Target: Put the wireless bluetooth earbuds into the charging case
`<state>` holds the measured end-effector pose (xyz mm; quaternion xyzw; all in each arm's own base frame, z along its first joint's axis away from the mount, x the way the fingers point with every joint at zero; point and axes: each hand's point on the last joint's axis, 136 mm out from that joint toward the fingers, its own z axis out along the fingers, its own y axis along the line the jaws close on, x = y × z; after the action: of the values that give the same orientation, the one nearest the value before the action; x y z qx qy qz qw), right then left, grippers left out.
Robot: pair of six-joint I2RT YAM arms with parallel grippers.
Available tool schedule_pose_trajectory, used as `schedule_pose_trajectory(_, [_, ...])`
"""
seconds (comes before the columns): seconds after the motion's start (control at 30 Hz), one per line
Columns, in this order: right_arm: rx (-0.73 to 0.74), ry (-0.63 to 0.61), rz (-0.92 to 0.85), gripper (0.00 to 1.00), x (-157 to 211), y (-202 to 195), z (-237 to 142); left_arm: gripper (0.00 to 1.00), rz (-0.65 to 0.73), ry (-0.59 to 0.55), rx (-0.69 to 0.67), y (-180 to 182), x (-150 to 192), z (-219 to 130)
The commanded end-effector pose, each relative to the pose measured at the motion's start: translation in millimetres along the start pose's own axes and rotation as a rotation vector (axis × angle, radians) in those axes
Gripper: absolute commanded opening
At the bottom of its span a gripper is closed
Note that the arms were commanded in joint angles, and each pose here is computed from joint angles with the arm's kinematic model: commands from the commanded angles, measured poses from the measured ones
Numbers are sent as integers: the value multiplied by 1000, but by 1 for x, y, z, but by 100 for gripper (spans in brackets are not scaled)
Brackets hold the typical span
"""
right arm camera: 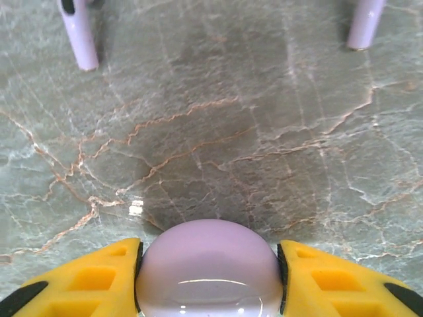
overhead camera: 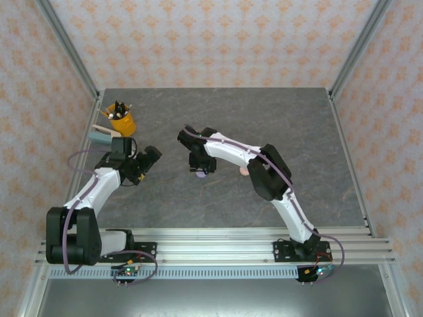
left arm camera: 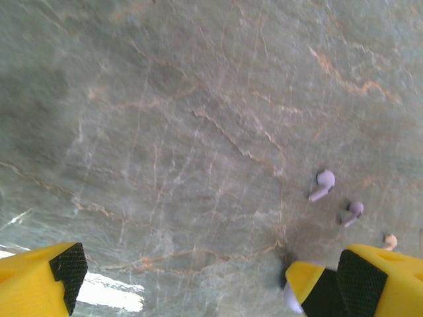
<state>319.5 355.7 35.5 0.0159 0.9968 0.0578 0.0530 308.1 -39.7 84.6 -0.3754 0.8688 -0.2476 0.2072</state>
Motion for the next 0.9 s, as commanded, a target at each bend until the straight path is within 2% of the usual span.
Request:
schedule_pose_trajectory(0.0, [-109,-71,155,43,-24,6,-30,100,42,-6,168,-26,10,-1])
schedule_pose_trajectory(0.3, [-247,-64,337,43,-47,8,-43,100,199,-34,334,-54,48,12])
schedule_pose_trajectory(0.63, [-321,-31,443,43,-56,9,-42,98,323,-38,392,-81,69,40])
schedule_pose_trajectory(0.87, [-382,1,513,43,-58,12,-40,81,355,-38,419,-98,79,58])
